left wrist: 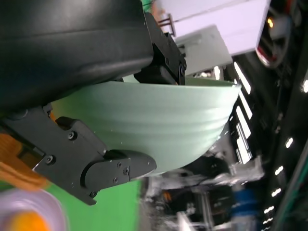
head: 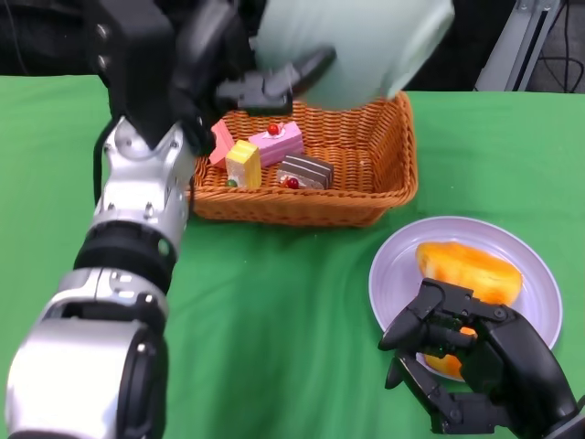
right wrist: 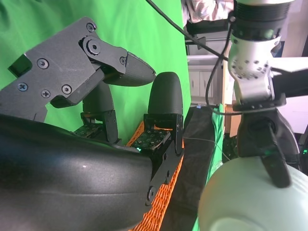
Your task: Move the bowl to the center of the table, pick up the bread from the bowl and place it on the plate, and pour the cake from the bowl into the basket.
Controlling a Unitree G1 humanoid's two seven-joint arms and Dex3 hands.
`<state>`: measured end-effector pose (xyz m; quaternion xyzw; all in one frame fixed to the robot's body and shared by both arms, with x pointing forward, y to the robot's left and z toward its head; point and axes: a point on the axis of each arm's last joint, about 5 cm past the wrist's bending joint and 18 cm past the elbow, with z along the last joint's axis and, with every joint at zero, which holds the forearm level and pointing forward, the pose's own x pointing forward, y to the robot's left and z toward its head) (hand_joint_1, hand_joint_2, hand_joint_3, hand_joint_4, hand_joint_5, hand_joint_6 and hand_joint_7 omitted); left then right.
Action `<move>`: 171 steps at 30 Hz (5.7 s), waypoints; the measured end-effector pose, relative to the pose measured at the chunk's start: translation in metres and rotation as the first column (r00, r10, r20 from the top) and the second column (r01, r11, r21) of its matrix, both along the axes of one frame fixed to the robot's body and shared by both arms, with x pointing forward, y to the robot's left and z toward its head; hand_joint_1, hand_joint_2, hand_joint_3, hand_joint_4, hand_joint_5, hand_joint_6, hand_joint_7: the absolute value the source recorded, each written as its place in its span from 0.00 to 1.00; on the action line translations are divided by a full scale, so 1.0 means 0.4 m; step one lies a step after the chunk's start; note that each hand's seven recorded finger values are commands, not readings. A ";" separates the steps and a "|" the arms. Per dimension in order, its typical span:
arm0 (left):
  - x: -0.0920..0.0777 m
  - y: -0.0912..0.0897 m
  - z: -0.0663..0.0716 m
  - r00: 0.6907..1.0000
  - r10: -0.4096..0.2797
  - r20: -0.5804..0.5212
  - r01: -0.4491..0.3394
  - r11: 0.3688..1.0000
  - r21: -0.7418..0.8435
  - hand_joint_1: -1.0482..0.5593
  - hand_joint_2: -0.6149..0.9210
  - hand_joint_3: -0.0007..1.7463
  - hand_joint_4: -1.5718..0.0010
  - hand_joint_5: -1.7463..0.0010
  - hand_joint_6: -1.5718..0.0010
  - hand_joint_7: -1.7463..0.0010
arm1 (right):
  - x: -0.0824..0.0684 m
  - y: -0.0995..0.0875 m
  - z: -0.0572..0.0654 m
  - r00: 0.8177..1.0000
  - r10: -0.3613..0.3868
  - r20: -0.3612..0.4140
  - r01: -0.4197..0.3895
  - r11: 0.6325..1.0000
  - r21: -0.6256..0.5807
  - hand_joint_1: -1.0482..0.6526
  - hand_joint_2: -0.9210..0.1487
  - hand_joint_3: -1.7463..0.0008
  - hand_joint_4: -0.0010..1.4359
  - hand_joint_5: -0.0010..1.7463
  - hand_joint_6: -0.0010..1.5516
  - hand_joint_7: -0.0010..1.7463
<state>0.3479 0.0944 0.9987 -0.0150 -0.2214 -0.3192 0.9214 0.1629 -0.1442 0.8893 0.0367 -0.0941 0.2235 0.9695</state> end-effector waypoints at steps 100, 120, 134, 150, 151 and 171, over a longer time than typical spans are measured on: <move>-0.323 0.308 -0.331 0.812 -0.195 0.550 -0.317 0.644 0.696 0.46 1.00 0.03 0.50 0.66 0.44 0.87 | 0.021 0.005 0.015 1.000 0.002 0.015 -0.003 0.999 0.038 0.53 0.39 0.43 0.46 0.85 0.43 0.71; -0.308 0.340 -0.208 0.975 -0.195 -0.106 0.221 0.823 0.522 0.06 1.00 0.13 0.78 0.94 0.79 0.98 | 0.022 0.006 0.015 1.000 0.002 0.015 -0.003 0.999 0.038 0.54 0.39 0.44 0.46 0.87 0.43 0.71; -0.355 0.272 -0.280 0.968 0.030 -0.250 -0.062 0.991 -0.121 0.59 0.96 0.27 0.52 0.22 0.45 0.46 | 0.027 0.002 0.021 0.999 0.011 0.039 -0.010 1.000 -0.019 0.55 0.39 0.44 0.47 0.85 0.43 0.70; -0.354 0.314 -0.289 0.988 0.097 -0.125 -0.089 0.994 0.064 0.55 0.90 0.37 0.52 0.10 0.54 0.25 | 0.039 -0.016 0.060 0.986 0.026 0.166 0.001 0.987 -0.159 0.51 0.33 0.53 0.49 0.84 0.43 0.69; -0.355 0.321 -0.286 0.987 0.105 -0.118 -0.097 0.993 0.068 0.56 0.89 0.39 0.52 0.10 0.54 0.24 | 0.037 -0.020 0.064 0.986 0.019 0.168 0.007 0.989 -0.148 0.51 0.33 0.52 0.49 0.84 0.42 0.69; -0.412 0.405 -0.261 0.899 0.387 -0.205 -0.405 0.912 -0.057 0.56 0.88 0.40 0.55 0.13 0.51 0.33 | -0.029 -0.119 0.096 0.890 -0.415 0.191 0.417 0.909 0.032 0.53 0.32 0.49 0.47 0.90 0.42 0.73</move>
